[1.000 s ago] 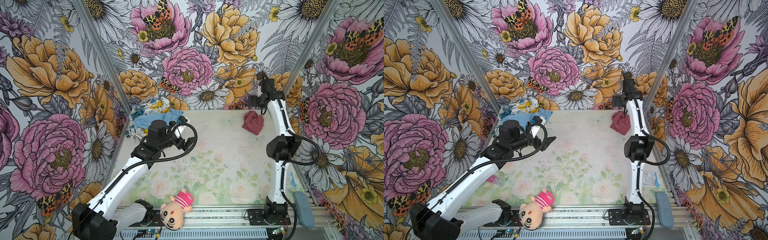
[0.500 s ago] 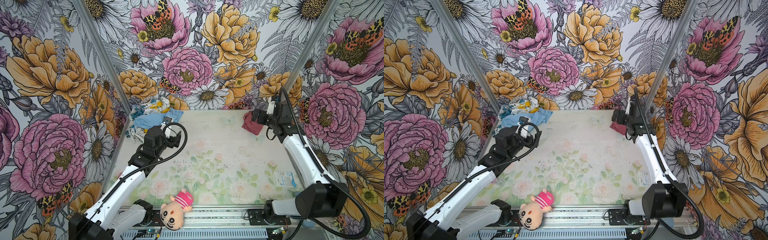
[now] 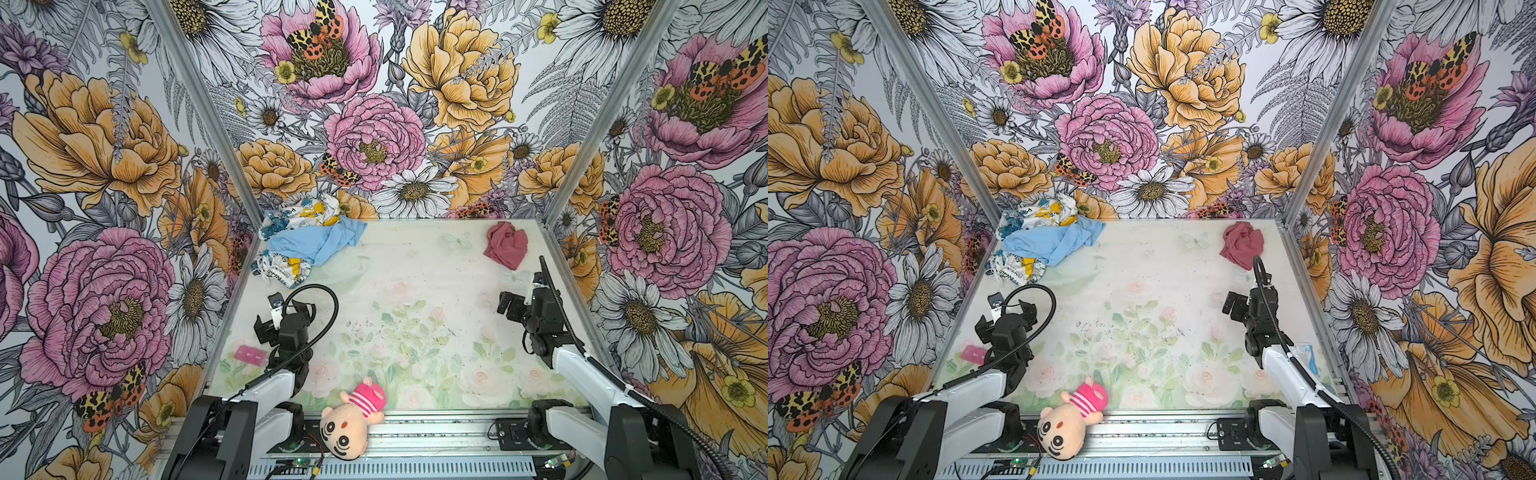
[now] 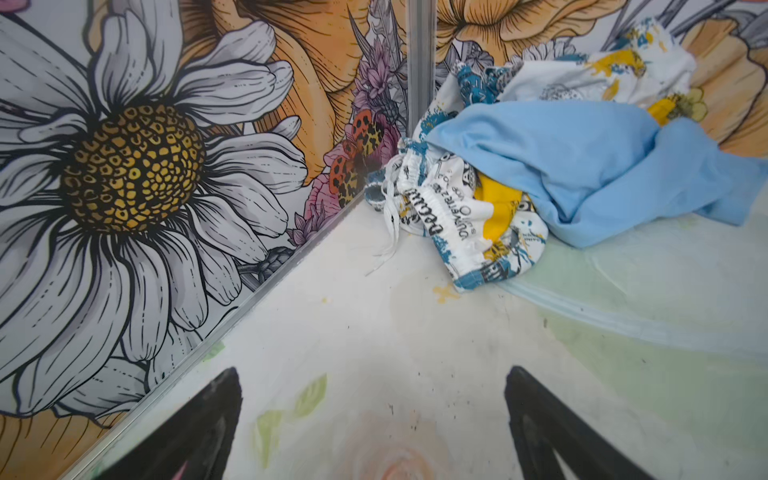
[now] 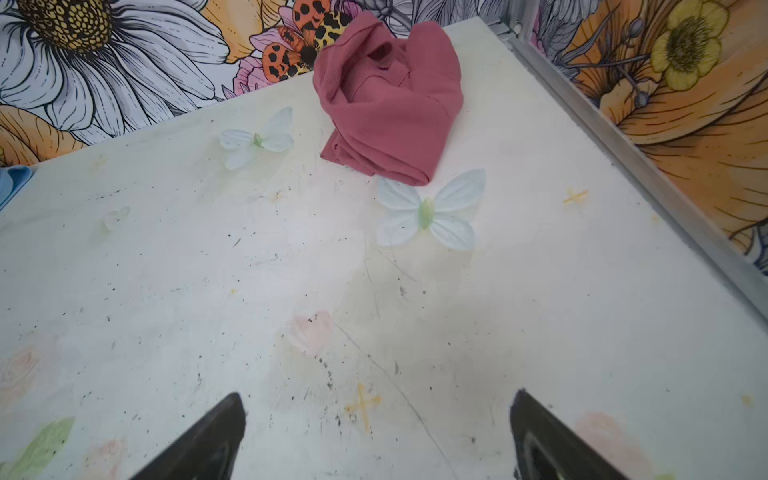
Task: Pick out a specific cloth from the pile
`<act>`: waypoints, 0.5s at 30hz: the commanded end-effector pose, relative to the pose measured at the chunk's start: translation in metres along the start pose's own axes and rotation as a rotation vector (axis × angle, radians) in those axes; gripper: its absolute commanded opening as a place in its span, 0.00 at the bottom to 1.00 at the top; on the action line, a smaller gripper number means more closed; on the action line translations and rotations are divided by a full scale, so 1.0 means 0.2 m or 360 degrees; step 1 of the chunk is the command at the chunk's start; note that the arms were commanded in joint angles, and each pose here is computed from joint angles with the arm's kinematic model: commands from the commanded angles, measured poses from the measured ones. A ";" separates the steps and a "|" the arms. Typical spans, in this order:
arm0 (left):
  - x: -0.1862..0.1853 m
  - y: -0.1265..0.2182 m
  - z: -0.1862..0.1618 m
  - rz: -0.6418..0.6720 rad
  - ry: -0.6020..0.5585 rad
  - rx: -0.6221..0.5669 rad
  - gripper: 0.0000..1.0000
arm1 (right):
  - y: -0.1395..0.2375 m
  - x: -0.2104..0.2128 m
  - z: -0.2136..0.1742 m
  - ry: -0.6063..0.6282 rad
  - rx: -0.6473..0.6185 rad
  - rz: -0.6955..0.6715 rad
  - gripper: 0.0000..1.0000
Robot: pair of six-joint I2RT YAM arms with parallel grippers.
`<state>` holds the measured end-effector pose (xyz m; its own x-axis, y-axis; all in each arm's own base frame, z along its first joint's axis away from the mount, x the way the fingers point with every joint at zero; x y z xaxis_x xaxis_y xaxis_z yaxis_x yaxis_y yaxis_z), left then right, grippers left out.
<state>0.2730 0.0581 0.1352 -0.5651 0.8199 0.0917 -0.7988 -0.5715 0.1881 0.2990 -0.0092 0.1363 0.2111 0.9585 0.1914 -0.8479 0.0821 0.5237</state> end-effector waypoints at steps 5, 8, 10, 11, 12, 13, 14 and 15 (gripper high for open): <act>-0.21 -0.15 0.16 -0.0403 0.0191 -0.0258 0.99 | -0.02 -0.02 0.14 0.0242 -0.0279 -0.0118 0.99; -0.30 -0.14 0.11 -0.0553 0.0087 -0.0226 0.99 | -0.03 -0.02 0.08 0.0238 -0.0341 -0.0079 1.00; -0.31 -0.15 0.10 -0.0551 0.0093 -0.0284 0.99 | -0.04 -0.01 0.09 0.0246 -0.0365 -0.0065 0.99; -0.31 -0.13 0.09 -0.0565 0.0085 -0.0254 0.99 | -0.06 -0.01 0.10 0.0256 -0.0387 -0.0057 0.99; -0.31 -0.13 0.09 -0.0570 0.0077 -0.0236 0.99 | -0.06 0.00 0.11 0.0253 -0.0416 -0.0047 0.99; -0.32 -0.15 0.10 -0.0567 0.0074 -0.0232 0.99 | -0.07 0.01 0.13 0.0244 -0.0481 -0.0028 0.99; -0.33 -0.17 0.10 -0.0551 0.0062 -0.0227 0.99 | -0.09 0.02 0.15 0.0231 -0.0535 -0.0002 1.00; -0.33 -0.17 0.09 -0.0542 0.0048 -0.0200 0.99 | -0.10 0.04 0.15 0.0271 -0.0542 0.0027 1.00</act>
<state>0.3322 0.0314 0.1250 -0.3078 0.9512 0.0217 -0.9419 -0.3078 0.1345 0.3170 -0.0176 0.1224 0.1829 0.9824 0.0380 -0.9116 0.1550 0.3807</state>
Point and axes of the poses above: each gripper's point midway between its finger pads, its own y axis back along the fingers, its own x axis along the line the jaws close on, z = x × y, the point moved 4 cm from there along y, back along the fingers, and after that the axes turned 2 degrees about -y, right-handed, at the moved point
